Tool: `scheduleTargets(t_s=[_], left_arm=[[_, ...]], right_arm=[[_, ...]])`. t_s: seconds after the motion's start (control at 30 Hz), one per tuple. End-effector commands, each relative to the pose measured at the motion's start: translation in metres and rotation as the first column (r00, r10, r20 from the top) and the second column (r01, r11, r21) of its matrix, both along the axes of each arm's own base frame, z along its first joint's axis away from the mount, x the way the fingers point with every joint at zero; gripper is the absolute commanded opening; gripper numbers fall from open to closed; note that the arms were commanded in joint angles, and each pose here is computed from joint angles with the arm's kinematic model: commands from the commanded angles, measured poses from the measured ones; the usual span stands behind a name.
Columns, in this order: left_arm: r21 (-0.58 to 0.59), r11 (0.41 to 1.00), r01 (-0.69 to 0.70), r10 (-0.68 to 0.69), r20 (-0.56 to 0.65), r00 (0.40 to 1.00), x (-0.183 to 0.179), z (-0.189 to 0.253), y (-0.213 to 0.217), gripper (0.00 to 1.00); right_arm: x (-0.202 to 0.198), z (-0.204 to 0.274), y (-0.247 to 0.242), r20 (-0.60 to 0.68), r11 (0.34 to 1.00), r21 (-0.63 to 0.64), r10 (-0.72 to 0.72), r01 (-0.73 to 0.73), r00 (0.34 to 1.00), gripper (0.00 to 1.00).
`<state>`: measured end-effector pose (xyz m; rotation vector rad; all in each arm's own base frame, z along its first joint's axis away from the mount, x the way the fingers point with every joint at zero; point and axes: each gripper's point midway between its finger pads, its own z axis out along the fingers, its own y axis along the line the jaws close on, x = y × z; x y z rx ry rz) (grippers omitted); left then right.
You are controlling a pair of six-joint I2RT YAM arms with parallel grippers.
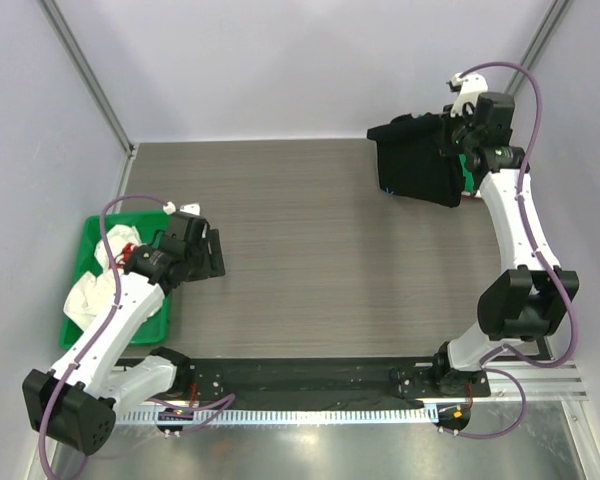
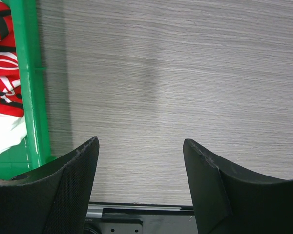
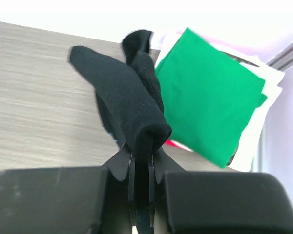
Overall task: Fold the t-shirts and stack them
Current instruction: Neatly place the folded tshirt to the corner
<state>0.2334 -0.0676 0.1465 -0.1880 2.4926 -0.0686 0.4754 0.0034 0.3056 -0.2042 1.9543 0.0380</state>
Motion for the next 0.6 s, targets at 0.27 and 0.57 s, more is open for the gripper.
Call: scheduleTargets(t_s=[0.27,0.57], left_arm=[[-0.006,1.000,0.010,-0.010,0.016,1.000,0.005,0.001,-0.002,0.70],[0.006,1.000,0.014,-0.014,-0.001,1.000,0.005,-0.003,-0.003,0.69]], right_arm=[[0.021,0.066,-0.026,0.145,0.999,-0.037,-0.012,0.017,0.989,0.01],[0.041,0.075,-0.040,0.158,0.998,-0.048,-0.025,0.033,0.987,0.01]])
